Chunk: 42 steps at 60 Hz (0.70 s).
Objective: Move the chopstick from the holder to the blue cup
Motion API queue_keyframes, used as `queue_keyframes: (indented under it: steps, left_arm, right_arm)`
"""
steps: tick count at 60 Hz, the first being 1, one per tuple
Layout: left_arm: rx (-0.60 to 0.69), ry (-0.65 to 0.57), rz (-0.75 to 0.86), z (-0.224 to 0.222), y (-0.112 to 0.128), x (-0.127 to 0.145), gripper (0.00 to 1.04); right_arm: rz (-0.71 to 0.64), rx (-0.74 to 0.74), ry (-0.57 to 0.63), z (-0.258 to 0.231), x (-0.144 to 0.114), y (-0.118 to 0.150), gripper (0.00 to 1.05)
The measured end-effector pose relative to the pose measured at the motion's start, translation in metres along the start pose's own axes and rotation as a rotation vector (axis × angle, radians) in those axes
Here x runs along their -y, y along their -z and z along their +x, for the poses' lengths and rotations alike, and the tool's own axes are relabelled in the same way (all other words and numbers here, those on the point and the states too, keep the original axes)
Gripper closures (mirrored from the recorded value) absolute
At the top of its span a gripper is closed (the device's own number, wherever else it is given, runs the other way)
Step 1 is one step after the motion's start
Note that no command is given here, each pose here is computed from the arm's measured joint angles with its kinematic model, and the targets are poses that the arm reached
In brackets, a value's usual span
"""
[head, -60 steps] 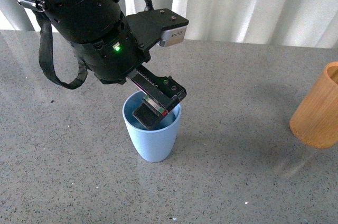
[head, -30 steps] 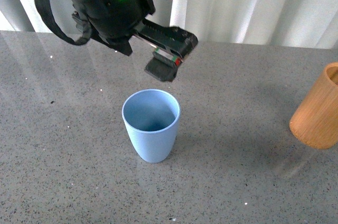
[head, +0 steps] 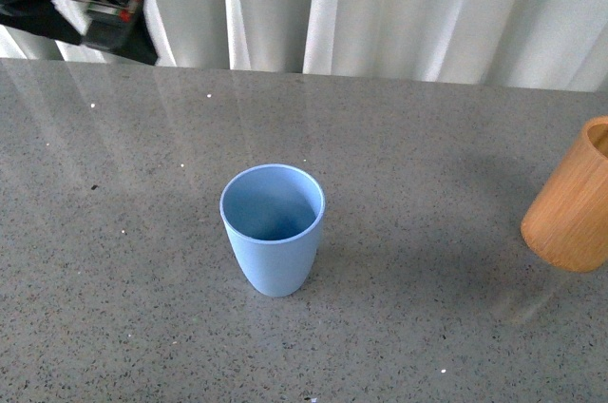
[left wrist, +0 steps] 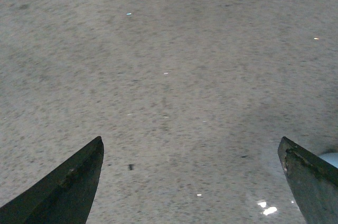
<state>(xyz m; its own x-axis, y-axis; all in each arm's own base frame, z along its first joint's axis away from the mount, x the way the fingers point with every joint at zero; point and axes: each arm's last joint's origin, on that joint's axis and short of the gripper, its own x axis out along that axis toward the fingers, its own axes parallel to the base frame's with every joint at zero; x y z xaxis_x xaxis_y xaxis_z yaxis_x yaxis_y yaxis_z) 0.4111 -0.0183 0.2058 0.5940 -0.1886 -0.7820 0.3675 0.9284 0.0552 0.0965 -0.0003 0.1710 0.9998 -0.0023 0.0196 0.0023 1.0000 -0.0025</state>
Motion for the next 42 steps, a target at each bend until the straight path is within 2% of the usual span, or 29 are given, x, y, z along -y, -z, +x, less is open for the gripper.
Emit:
queue_keyframes:
  steps: [5,16,42]
  left_arm:
    - [0.007,-0.005,-0.054,-0.008,0.015,-0.032,0.07]
    - [0.054,-0.054,-0.095,-0.052,0.043,-0.066,0.07]
    - [0.192,-0.12,-0.141,-0.124,0.096,-0.051,0.08]
  right_arm:
    - [0.0,0.0,0.0,0.0,0.0,0.0,0.1]
    - [0.0,0.0,0.0,0.0,0.0,0.0,0.1]
    - [0.0,0.0,0.0,0.0,0.0,0.0,0.1]
